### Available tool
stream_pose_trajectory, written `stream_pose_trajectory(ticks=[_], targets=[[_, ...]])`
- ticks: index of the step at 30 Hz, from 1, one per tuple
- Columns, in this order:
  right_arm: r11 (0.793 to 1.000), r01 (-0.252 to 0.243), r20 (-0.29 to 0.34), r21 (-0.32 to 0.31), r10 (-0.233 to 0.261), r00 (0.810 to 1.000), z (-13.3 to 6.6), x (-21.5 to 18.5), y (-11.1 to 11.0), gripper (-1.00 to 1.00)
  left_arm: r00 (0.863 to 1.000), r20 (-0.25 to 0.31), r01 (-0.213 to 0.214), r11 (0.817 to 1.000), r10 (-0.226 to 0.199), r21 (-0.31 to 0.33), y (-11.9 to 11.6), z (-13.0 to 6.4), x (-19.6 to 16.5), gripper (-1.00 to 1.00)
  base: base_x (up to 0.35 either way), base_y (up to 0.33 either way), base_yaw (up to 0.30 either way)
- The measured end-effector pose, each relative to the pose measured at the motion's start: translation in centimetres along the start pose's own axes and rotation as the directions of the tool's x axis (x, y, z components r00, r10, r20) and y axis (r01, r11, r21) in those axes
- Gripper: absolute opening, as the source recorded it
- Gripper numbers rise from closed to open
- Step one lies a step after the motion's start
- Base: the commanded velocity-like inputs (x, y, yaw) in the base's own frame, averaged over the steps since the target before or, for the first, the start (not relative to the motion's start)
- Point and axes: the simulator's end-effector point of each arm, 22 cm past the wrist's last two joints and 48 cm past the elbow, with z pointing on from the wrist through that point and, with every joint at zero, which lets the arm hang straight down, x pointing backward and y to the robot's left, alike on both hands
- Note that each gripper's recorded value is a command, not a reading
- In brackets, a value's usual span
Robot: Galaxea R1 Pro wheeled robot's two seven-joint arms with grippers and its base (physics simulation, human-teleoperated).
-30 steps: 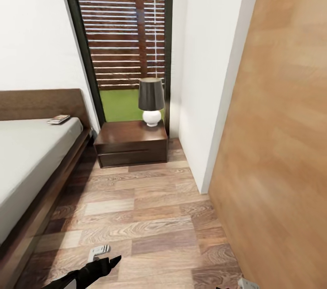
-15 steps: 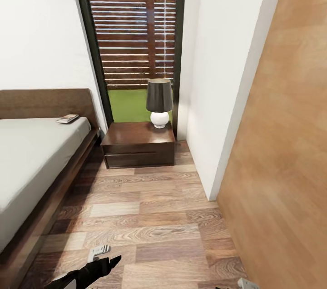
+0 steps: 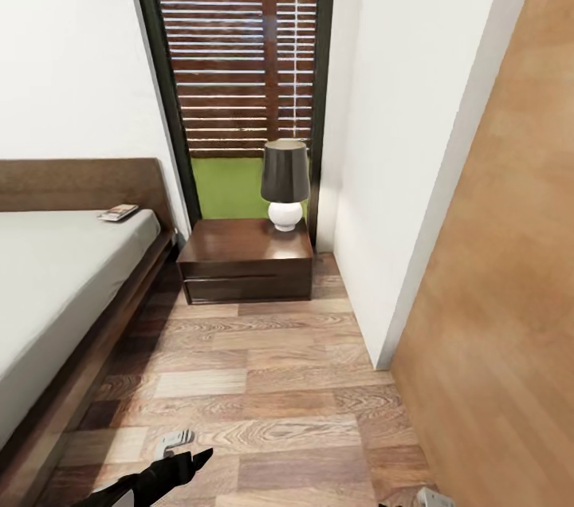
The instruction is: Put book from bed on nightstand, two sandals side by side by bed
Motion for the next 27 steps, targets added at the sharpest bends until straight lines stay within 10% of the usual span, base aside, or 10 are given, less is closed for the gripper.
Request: stream_pose_trajectory(ticks=[27], targets=[[1.0, 0.0, -0.001, -0.002, 0.0, 1.0, 0.06, 0.09, 0.2, 1.0, 1.0, 0.0, 0.0, 1.0, 0.0, 0.0, 0.0, 0.0, 0.0, 1.0, 0.312, 0.017, 0.0]])
